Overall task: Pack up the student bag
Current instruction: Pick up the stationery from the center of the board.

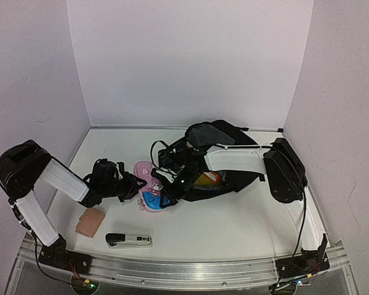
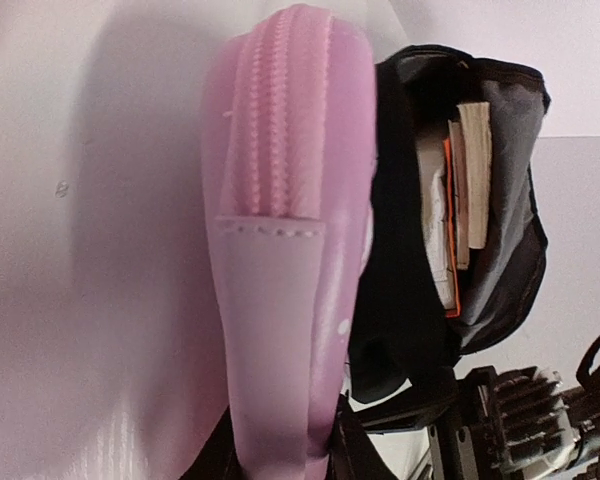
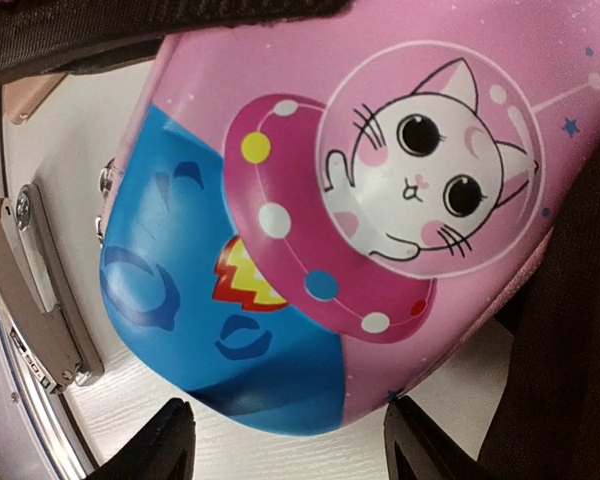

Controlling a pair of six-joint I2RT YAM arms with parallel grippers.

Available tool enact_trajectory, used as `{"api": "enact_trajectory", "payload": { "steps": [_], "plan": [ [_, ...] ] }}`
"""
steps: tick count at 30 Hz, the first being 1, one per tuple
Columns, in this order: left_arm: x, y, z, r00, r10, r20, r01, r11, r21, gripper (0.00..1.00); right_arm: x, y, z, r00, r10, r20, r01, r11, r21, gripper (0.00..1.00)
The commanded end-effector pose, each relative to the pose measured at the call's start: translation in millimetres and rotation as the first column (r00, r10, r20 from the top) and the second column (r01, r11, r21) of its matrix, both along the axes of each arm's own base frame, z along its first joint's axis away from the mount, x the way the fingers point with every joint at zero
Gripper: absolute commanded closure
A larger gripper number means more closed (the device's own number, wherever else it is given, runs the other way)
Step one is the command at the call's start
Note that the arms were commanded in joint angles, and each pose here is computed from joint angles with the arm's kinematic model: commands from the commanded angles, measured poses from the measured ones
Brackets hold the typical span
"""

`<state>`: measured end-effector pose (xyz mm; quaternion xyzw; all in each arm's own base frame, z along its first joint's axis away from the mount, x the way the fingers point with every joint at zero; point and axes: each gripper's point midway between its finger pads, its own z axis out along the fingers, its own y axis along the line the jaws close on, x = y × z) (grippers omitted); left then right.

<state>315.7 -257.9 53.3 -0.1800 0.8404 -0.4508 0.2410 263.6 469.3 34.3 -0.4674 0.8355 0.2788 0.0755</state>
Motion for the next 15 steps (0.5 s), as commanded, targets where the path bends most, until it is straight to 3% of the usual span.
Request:
{"api": "enact_trajectory", "payload": {
  "steps": [1,5,8,15],
  "plan": [
    [5.3,-6.9,51.4,0.99,-0.031,0.139,0.037,0.999,-0.039,0.84,4.2,9.2,18.4,0.999,0.002,0.041,-0.003,1.0,0.031,0.34],
    [4.2,0.0,80.7,0.978,-0.041,0.204,0.038,0.999,0.016,0.98,9.2,6.4,76.2,0.994,-0.01,0.105,-0.001,0.994,0.109,0.25],
    [-0.1,3.6,103.9,0.966,-0.052,0.253,0.047,0.999,0.028,1.0,17.8,-5.9,123.5,0.991,-0.048,0.128,0.024,0.983,0.182,0.17],
    [-13.2,-6.8,188.3,0.884,-0.065,0.462,0.147,0.979,-0.144,1.0,46.9,-49.6,210.3,0.98,-0.201,-0.015,0.191,0.9,0.392,0.08]
  ]
}}
